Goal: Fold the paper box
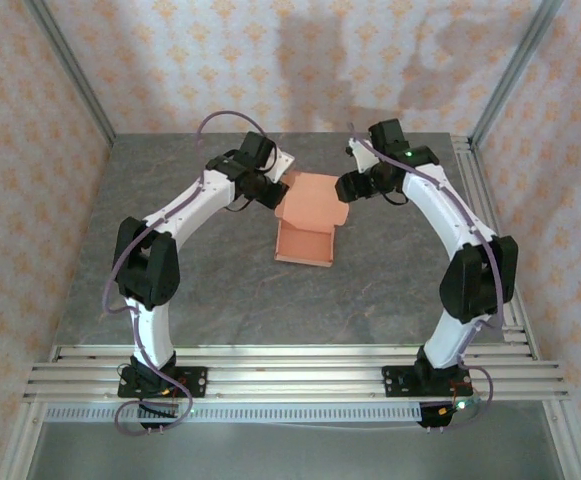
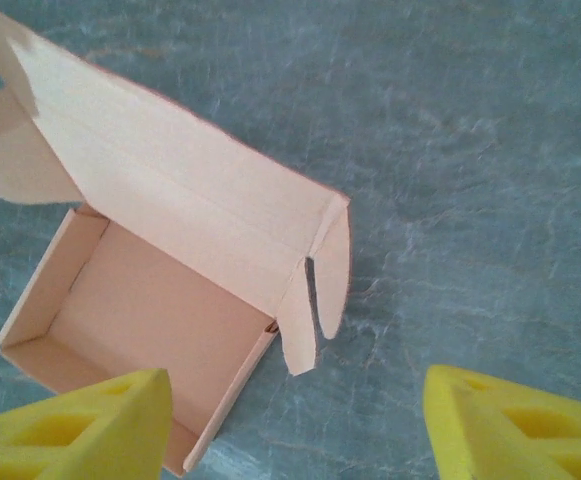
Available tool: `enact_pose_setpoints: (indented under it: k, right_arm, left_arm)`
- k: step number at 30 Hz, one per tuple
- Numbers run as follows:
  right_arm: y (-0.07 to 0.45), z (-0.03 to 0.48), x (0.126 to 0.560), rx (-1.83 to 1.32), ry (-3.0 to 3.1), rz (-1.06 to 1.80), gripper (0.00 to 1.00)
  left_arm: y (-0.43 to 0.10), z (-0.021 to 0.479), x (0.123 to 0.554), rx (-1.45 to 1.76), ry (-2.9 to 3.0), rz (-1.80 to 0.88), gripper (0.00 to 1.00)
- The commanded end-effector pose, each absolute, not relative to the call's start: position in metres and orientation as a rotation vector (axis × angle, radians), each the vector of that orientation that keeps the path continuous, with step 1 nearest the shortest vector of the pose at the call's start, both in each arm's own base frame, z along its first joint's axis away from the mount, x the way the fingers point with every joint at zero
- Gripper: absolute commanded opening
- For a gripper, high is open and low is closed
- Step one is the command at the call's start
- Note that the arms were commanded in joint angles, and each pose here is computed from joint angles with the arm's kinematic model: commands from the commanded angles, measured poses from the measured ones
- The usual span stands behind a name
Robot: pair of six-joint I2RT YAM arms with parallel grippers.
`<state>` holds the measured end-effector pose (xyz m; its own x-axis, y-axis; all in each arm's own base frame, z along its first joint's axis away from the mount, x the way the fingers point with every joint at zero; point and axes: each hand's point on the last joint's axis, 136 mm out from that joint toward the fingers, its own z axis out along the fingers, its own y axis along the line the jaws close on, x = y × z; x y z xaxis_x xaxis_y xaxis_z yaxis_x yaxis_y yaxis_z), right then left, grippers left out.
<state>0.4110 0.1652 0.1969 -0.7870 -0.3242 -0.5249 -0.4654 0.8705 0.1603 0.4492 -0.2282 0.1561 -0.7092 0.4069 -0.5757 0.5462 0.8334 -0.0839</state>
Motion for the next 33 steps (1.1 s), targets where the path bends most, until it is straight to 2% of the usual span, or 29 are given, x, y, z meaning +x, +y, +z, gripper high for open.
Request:
enact_pose_setpoints:
  k: [1,7,13,23,28,33]
  right_arm:
    - [0.17,0.186,0.404,-0.665,2.601,0.44,0.61]
    - [0.17,0.174,0.409,-0.77,2.656,0.413,0.52]
    - [0.174,0.162,0.41,-0.806,2.738,0.45,0.35]
    - [0.173,0.144,0.41,-0.806,2.779,0.448,0.2]
    - [0.173,0.141,0.415,-0.774,2.78,0.437,0.18]
    - [0.172,0.144,0.418,-0.76,2.773,0.43,0.06]
  left_arm:
    - [-0.228,0.183,0.454,0.684,2.36,-0.328,0.0]
    - [-0.227,0.183,0.452,0.709,2.352,-0.322,0.0]
    - [-0.227,0.18,0.453,0.712,2.367,-0.314,0.0]
    - [-0.228,0.178,0.452,0.712,2.377,-0.324,0.0]
    - [-0.228,0.179,0.451,0.717,2.378,-0.328,0.0]
    - [-0.228,0.179,0.45,0.718,2.381,-0.327,0.0]
